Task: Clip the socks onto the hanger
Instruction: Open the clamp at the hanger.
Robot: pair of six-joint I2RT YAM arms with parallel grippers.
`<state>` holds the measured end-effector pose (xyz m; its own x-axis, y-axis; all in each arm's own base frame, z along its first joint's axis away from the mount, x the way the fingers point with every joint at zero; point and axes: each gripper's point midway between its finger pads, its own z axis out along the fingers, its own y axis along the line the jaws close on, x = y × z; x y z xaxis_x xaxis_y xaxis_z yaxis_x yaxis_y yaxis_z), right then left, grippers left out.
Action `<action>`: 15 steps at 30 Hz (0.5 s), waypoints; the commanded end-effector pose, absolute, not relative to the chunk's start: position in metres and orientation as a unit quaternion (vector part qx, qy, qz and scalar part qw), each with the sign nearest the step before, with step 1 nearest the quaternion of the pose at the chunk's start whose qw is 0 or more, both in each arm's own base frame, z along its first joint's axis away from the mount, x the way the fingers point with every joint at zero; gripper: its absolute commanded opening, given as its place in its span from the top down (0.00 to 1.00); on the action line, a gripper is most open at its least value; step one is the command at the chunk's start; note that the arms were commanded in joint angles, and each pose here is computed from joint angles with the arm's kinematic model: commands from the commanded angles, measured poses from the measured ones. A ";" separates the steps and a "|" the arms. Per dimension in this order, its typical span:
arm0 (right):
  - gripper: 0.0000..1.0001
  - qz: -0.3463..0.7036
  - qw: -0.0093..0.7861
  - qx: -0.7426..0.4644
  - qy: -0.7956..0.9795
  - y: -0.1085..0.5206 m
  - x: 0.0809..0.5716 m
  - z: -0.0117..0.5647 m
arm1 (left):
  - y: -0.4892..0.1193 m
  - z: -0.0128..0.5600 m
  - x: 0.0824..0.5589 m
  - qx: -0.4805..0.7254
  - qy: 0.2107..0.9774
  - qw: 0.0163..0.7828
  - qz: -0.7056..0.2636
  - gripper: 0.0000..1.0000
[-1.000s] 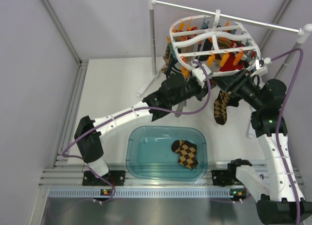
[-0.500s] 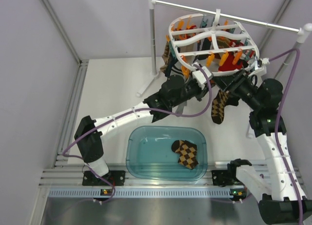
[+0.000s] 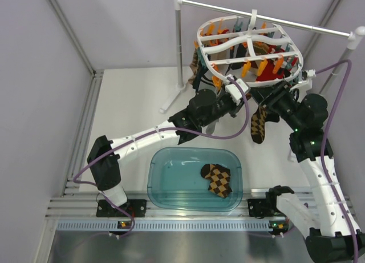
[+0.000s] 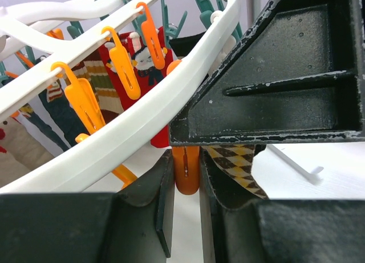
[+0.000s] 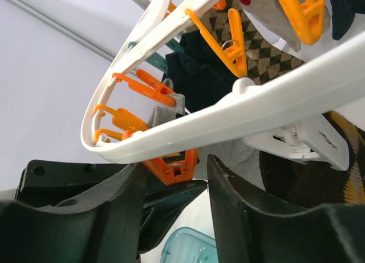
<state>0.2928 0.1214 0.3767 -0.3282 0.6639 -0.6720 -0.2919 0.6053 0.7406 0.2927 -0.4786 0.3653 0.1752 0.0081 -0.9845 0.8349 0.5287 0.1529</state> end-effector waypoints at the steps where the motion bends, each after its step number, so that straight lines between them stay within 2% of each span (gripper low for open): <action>1: 0.52 0.418 0.623 0.152 0.644 0.109 0.304 0.412 | -0.489 0.368 0.265 0.405 0.540 0.657 -0.337 1.00; 4: 0.53 0.418 0.627 0.149 0.641 0.109 0.305 0.413 | -0.491 0.367 0.264 0.407 0.540 0.654 -0.340 1.00; 5: 0.61 0.418 0.628 0.147 0.640 0.110 0.305 0.413 | -0.491 0.366 0.263 0.409 0.539 0.653 -0.339 1.00; 9: 0.79 0.416 0.638 0.135 0.634 0.111 0.304 0.416 | -0.491 0.366 0.259 0.414 0.538 0.648 -0.346 0.99; 10: 0.82 0.415 0.638 0.133 0.635 0.111 0.304 0.415 | -0.490 0.366 0.258 0.414 0.540 0.646 -0.347 0.95; 11: 0.87 0.414 0.638 0.132 0.636 0.111 0.304 0.415 | -0.490 0.365 0.257 0.415 0.542 0.642 -0.349 0.83; 14: 0.94 0.410 0.643 0.122 0.635 0.111 0.302 0.416 | -0.483 0.369 0.251 0.417 0.549 0.633 -0.353 0.63; 15: 0.96 0.408 0.645 0.118 0.635 0.111 0.301 0.416 | -0.477 0.377 0.249 0.414 0.548 0.634 -0.356 0.52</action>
